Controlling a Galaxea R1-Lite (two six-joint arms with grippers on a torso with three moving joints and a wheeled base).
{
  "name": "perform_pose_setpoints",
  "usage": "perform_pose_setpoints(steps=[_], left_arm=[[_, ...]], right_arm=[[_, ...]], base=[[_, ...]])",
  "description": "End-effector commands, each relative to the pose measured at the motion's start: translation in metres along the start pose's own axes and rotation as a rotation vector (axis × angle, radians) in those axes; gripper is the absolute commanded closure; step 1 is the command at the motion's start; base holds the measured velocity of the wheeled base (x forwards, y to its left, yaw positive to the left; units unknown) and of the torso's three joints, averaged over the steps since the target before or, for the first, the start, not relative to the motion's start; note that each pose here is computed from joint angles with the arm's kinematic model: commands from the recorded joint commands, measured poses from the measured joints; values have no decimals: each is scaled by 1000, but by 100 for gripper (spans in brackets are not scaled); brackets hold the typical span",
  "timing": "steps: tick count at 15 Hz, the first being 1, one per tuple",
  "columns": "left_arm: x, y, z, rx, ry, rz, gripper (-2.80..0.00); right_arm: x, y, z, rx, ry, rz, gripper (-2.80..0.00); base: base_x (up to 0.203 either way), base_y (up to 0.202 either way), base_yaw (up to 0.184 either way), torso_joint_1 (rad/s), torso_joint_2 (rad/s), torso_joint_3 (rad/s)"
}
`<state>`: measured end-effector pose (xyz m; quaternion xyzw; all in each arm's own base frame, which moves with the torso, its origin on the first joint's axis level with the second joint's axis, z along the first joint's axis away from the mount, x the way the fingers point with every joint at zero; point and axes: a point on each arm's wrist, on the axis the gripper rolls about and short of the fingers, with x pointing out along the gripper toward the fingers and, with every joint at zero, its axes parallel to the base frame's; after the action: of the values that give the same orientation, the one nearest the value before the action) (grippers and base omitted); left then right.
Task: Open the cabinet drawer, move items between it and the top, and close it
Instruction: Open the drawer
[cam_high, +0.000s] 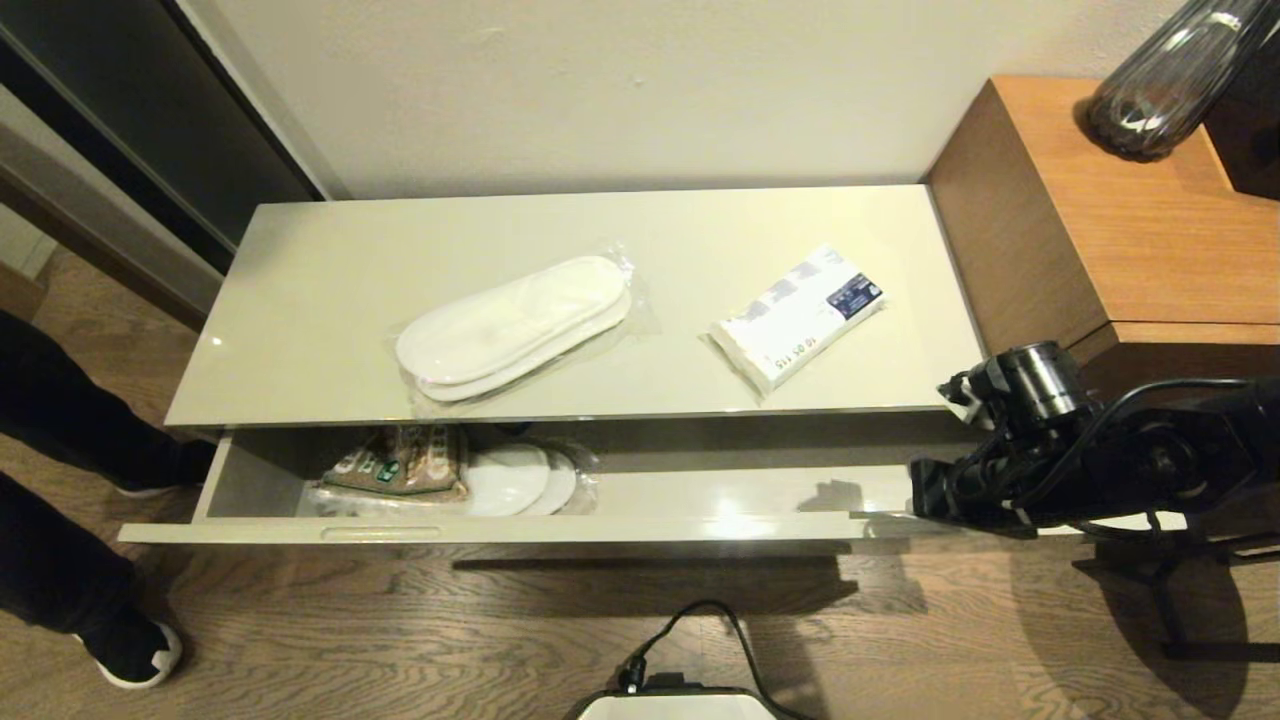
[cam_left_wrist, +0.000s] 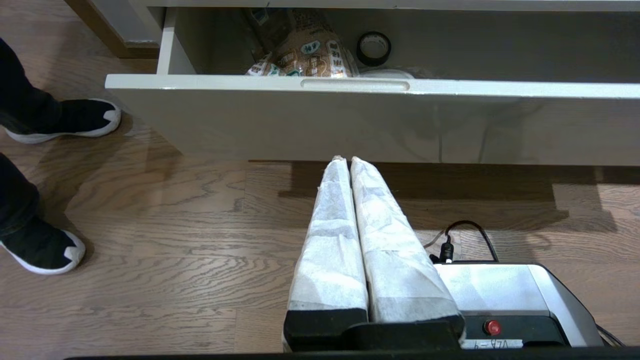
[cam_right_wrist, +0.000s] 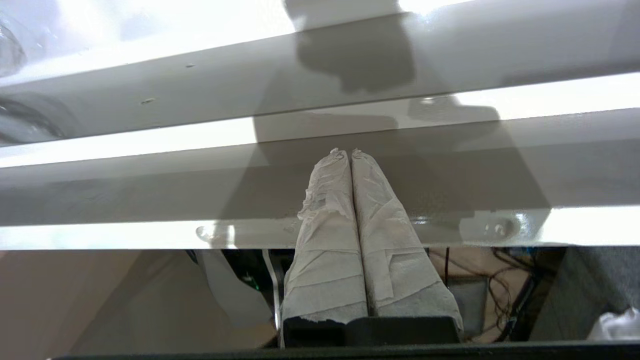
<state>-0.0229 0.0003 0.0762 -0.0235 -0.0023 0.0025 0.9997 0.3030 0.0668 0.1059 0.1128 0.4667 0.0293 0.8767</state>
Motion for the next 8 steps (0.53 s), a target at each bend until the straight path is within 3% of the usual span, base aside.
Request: perform_pose_setpoints(steps=[1,8], left_arm=[[0,0,0,-1,0,1,0],[0,0,0,-1,0,1,0]], right_arm=[[0,-3,-8,3,25,-10,0],[-22,-12,-37,21,57,-21,0]], base=[[0,0,0,0,0,0],[0,0,0,0,0,0]])
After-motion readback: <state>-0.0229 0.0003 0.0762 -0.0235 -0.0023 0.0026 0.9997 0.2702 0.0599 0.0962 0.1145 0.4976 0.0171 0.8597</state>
